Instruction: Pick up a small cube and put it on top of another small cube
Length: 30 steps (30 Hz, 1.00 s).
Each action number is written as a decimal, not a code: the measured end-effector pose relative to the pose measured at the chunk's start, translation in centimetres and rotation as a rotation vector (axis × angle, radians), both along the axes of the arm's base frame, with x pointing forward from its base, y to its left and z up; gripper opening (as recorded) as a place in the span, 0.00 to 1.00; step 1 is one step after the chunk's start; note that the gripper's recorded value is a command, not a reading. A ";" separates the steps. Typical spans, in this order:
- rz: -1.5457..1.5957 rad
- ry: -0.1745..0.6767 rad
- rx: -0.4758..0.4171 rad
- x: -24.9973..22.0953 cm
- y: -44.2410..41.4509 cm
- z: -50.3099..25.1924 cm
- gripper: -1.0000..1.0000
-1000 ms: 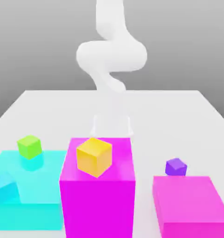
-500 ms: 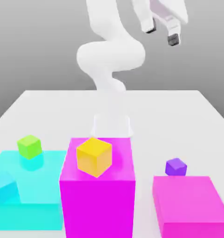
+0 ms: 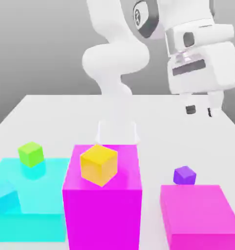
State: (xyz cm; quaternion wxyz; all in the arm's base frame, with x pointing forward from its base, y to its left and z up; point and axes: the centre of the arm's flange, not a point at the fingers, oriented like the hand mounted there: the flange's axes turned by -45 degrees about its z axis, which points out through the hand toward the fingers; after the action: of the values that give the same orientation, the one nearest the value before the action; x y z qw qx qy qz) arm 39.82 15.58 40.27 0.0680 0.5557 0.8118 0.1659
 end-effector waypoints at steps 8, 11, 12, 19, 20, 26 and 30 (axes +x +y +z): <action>0.427 0.021 -0.135 -2.8 3.1 -6.6 0.50; 0.589 0.028 -0.181 -4.2 3.9 -8.9 0.50; 0.643 0.030 -0.196 -4.6 4.2 -9.7 0.50; 1.027 0.046 -0.289 -8.3 5.5 -14.6 0.50; 1.082 0.048 -0.300 -8.8 5.6 -15.3 0.50; 1.415 0.061 -0.365 -12.2 5.9 -19.0 0.50; 1.592 0.075 -0.406 -14.0 5.7 -21.0 0.50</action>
State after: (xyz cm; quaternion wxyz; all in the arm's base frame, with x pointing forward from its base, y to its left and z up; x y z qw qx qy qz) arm 25.84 21.31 19.32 0.0020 -0.2045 0.9789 -0.0046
